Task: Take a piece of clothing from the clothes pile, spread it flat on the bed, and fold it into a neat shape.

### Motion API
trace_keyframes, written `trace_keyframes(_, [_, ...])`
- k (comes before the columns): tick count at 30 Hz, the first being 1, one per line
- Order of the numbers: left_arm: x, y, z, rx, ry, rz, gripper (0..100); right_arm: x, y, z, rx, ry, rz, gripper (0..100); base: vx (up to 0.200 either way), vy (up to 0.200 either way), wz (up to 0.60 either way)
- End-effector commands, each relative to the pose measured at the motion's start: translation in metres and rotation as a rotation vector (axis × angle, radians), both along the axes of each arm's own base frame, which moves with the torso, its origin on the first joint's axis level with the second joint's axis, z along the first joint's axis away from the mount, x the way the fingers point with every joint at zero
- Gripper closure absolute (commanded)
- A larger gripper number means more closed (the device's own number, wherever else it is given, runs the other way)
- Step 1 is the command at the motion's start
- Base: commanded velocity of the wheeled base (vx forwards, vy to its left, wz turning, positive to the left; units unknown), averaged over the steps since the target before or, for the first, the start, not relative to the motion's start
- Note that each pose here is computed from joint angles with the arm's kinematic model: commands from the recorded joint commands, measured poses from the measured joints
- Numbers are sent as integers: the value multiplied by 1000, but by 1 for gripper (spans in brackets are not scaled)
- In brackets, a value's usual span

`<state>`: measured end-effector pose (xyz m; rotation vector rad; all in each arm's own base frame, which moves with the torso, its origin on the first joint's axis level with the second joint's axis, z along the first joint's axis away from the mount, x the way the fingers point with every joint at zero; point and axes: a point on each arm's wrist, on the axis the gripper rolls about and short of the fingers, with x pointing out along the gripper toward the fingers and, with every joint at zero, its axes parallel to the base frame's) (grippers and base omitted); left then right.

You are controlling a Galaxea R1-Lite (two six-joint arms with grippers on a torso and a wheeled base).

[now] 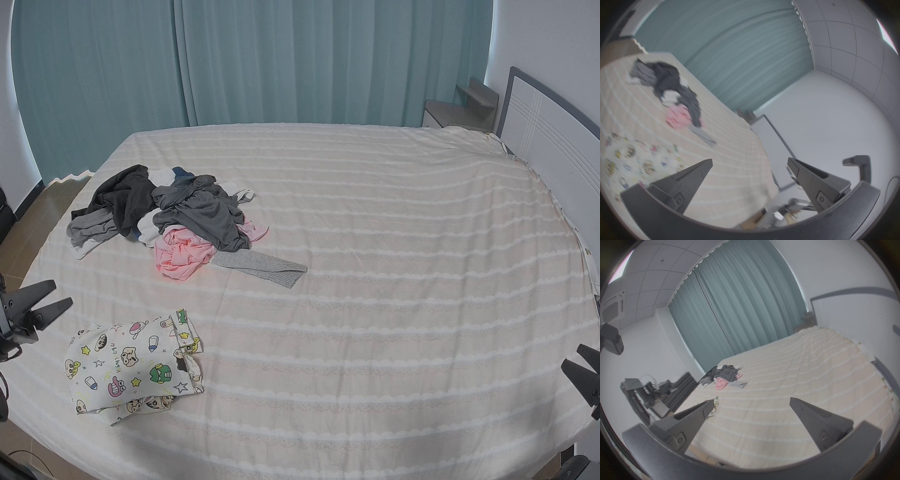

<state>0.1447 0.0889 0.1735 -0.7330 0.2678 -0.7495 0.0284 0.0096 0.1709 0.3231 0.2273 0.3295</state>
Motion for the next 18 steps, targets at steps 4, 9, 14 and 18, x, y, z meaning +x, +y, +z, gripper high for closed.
trace_keyframes(4, [-55, -80, 11, 22, 13, -430, 0, -55, -5, -22, -149, -169, -288, 0, 0, 0, 0])
trace_keyframes(9, [-84, -96, 11, 12, 34, -532, 0, -68, -4, -38, -198, -156, -305, 0, 0, 0, 0])
trace_keyframes(14, [-114, -106, 6, 22, 19, -617, 0, -64, -4, -51, -213, -112, -288, 0, 0, 0, 0])
trace_keyframes(18, [-146, -112, -5, 35, -6, -649, 0, -49, -5, -79, -279, -124, -272, 0, 0, 0, 0])
